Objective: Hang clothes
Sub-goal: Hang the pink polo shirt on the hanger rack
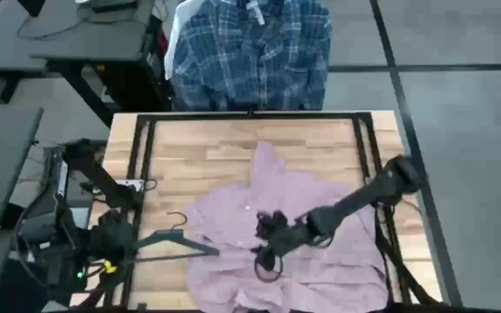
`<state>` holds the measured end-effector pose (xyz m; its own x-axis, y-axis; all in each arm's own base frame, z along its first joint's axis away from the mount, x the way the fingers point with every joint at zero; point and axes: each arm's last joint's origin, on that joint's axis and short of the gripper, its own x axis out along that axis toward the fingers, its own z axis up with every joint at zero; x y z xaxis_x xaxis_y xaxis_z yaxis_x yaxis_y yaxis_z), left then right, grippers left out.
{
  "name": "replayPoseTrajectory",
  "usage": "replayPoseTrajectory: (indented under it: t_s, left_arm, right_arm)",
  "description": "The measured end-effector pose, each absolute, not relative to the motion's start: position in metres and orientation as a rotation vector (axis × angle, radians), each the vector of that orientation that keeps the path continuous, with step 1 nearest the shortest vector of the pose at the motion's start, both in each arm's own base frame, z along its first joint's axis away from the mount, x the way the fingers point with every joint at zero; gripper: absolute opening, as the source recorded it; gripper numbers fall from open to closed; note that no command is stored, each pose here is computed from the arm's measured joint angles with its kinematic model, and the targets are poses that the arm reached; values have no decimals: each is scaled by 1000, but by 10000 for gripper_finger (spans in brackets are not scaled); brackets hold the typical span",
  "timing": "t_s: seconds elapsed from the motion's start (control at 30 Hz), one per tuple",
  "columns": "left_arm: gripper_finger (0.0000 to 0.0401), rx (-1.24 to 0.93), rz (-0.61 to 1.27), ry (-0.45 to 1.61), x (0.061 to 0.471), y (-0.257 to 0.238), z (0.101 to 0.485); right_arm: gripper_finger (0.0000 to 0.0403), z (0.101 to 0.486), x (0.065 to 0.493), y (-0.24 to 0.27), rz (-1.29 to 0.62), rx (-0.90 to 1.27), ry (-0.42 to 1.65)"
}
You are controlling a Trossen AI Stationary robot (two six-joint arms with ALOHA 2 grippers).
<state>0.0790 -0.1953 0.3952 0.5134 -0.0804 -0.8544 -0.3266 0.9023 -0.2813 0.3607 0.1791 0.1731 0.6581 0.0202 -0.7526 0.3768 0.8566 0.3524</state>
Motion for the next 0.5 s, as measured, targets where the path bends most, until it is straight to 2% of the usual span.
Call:
replayPoseTrajectory:
  t_s: [0.23, 0.5]
  left_arm:
    - [11, -460, 168, 1031, 80, -194, 395]
    - [11, -502, 177, 1026, 79, -190, 398]
  right_arm:
    - [249, 133, 346, 190, -298, 391, 1026]
    - [249, 130, 314, 165, -538, 191, 1307]
